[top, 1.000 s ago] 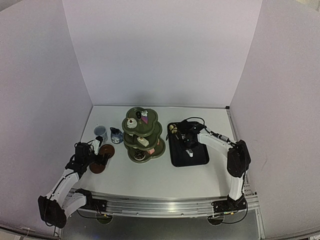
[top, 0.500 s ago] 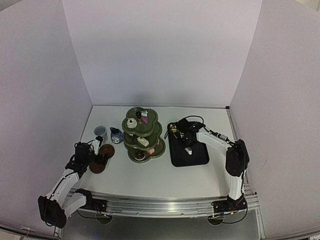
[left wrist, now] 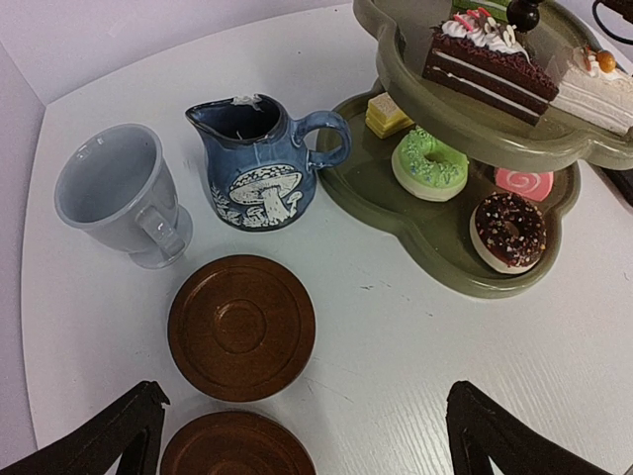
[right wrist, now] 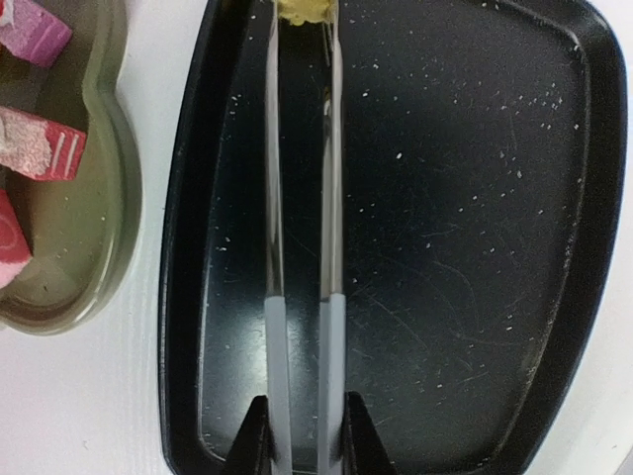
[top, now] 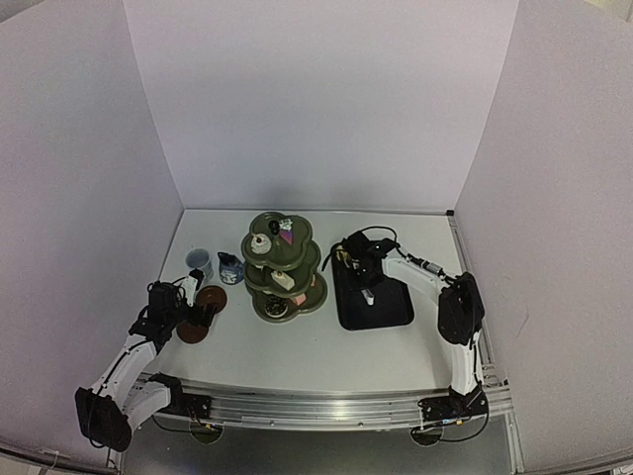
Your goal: Serve the afternoon tea
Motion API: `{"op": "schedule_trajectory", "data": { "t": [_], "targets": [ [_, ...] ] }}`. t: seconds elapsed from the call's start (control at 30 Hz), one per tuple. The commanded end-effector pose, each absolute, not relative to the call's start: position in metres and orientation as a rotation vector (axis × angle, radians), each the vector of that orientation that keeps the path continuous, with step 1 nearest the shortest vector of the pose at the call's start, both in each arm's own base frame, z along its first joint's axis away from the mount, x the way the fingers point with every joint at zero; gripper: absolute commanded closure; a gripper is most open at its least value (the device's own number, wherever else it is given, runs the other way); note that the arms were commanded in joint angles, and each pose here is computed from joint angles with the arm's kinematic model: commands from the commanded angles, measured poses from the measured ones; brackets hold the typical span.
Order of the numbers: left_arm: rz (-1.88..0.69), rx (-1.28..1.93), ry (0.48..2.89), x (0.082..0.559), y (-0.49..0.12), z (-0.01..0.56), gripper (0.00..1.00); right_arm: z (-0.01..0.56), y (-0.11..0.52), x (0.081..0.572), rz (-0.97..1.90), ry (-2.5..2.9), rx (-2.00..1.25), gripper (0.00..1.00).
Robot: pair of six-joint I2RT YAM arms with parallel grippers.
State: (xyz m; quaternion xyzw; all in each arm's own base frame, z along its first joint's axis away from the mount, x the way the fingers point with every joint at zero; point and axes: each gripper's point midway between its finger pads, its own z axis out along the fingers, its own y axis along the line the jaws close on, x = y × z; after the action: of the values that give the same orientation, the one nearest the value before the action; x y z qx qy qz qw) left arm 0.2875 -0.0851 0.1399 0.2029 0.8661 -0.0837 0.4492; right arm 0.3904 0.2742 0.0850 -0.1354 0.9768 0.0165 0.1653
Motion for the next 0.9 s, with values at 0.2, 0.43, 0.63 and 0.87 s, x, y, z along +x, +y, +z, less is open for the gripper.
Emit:
{"op": "schedule_trajectory", "data": {
  "t": [0.2,0.43,0.63,0.87],
  "targets": [
    [-0.201,0.497,2.091,0.295,-0.086,0.158,0.00,0.197,0.278,0.377,0.287,2.596,-0.329,1.00],
    [-0.205,0.495,2.088,0.295,-0.086,0.159,0.00,0.306,0.286,0.321,0.502,2.378,-0.512,1.00],
    [-0.218,0.497,2.093,0.294,-0.088,0.157,0.00,0.354,0.307,0.269,0.626,2.230,-0.683,1.00],
    [-0.219,0.498,2.090,0.294,-0.088,0.158,0.00,0.338,0.354,0.242,0.681,2.229,-0.894,1.00]
  ]
}}
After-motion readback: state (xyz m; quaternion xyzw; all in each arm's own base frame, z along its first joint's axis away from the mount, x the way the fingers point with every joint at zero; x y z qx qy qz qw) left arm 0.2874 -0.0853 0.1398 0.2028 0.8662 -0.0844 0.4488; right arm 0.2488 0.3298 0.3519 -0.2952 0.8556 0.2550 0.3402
